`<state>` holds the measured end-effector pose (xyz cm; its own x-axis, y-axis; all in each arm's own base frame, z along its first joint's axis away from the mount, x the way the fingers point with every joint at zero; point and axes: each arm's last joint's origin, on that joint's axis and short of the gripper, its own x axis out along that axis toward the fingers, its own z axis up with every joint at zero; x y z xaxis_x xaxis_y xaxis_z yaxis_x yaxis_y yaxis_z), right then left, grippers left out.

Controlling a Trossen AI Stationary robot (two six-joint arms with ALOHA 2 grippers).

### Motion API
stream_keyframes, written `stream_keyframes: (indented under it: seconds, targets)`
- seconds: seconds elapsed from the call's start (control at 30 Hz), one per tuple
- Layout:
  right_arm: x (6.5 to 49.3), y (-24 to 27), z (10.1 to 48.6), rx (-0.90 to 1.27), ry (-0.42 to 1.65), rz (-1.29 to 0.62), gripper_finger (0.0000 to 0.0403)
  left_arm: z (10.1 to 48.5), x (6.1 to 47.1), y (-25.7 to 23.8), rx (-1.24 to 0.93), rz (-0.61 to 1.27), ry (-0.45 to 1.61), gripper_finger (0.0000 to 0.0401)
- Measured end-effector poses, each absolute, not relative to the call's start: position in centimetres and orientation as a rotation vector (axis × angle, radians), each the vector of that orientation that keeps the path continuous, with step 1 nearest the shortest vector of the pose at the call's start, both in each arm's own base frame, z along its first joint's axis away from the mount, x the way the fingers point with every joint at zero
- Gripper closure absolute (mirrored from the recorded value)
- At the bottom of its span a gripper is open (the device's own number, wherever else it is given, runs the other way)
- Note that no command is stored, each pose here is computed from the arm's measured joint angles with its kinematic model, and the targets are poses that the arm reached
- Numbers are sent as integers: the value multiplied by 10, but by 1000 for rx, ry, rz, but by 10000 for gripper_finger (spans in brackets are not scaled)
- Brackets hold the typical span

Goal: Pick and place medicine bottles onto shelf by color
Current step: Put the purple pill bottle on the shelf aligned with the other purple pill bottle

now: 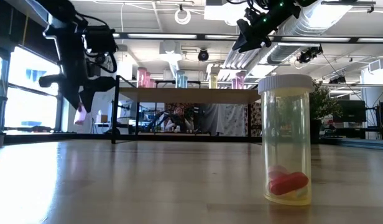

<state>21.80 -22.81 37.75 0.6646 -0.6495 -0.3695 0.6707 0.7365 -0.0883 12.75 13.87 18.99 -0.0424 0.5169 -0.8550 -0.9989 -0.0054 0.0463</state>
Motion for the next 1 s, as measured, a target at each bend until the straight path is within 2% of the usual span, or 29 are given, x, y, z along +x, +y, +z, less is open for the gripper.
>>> stream_keyframes:
  seconds: [0.27, 0.57, 0.77, 1.0]
  targets:
    - [218, -228, 377, 60, 403, -741, 213, 220, 126, 140, -714, 1511, 902, 292]
    - [224, -221, 378, 51, 395, -675, 213, 268, 132, 147, -660, 1490, 853, 292]
    - [231, -201, 386, -13, 379, -596, 213, 323, 136, 149, -602, 1401, 781, 292]
    - [244, -166, 397, 21, 319, -492, 213, 388, 138, 145, -501, 1194, 651, 291]
